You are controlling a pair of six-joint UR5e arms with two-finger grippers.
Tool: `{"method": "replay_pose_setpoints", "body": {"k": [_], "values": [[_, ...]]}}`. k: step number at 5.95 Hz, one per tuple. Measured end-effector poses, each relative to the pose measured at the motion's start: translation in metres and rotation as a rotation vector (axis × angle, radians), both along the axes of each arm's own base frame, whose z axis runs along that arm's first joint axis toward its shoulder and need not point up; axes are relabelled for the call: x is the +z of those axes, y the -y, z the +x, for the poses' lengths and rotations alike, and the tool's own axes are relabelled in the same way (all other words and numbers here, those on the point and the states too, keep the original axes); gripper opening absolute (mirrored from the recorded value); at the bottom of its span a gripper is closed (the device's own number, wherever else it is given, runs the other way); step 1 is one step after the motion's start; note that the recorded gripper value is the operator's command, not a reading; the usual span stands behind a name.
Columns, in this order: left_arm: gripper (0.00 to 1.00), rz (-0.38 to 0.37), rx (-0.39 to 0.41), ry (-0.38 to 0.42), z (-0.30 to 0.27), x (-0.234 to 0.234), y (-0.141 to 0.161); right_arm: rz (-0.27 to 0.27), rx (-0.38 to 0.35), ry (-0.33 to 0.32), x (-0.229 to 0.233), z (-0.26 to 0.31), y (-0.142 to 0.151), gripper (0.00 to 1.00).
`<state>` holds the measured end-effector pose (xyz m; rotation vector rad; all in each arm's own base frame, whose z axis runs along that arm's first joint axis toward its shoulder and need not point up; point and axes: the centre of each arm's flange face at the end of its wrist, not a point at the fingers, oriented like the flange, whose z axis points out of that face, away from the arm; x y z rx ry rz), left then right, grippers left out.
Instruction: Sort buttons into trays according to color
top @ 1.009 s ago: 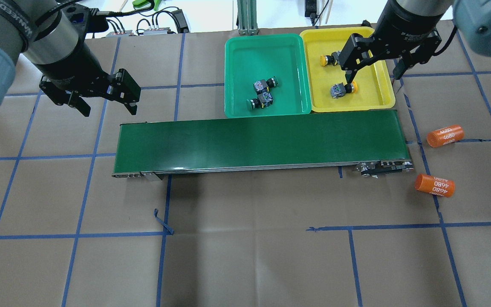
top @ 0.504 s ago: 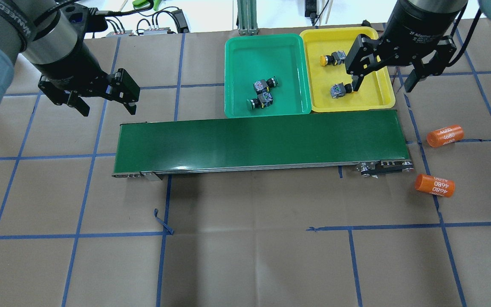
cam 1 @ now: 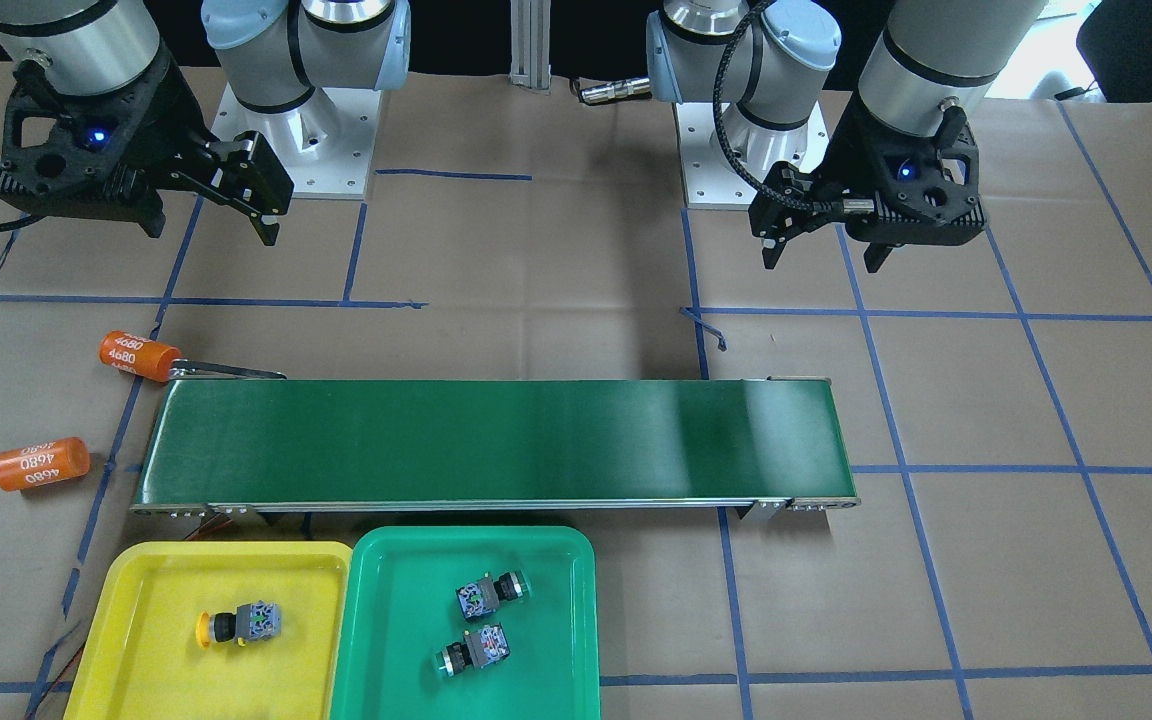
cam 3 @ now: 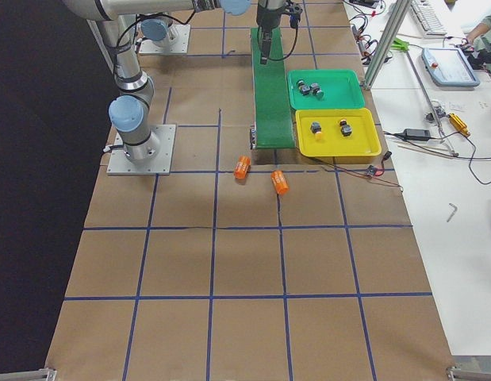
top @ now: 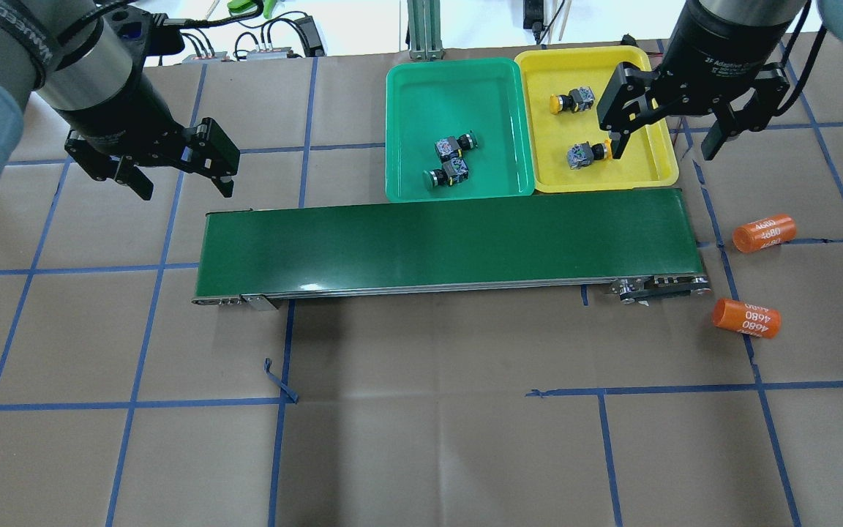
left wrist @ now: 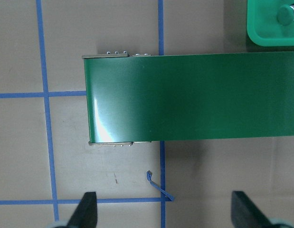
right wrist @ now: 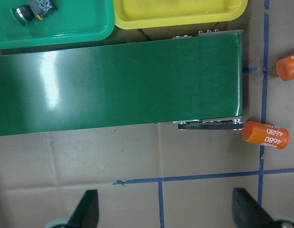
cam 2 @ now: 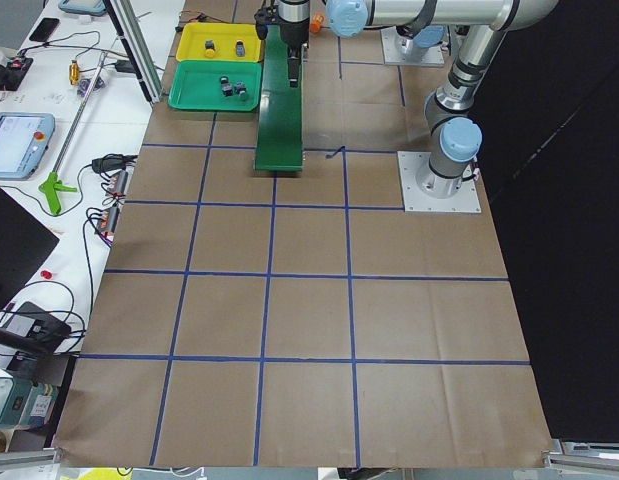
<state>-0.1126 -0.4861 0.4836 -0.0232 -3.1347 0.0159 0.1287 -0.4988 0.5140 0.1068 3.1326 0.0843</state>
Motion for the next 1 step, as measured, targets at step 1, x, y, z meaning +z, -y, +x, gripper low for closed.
{"method": "replay_pose_setpoints", "body": {"k": [1], "values": [[0.98, 0.000, 0.000, -0.002, -0.0006, 0.0000, -0.0001, 0.002, 0.000, 0.005, -0.0009, 0.0006, 0.0004, 1.00]]}}
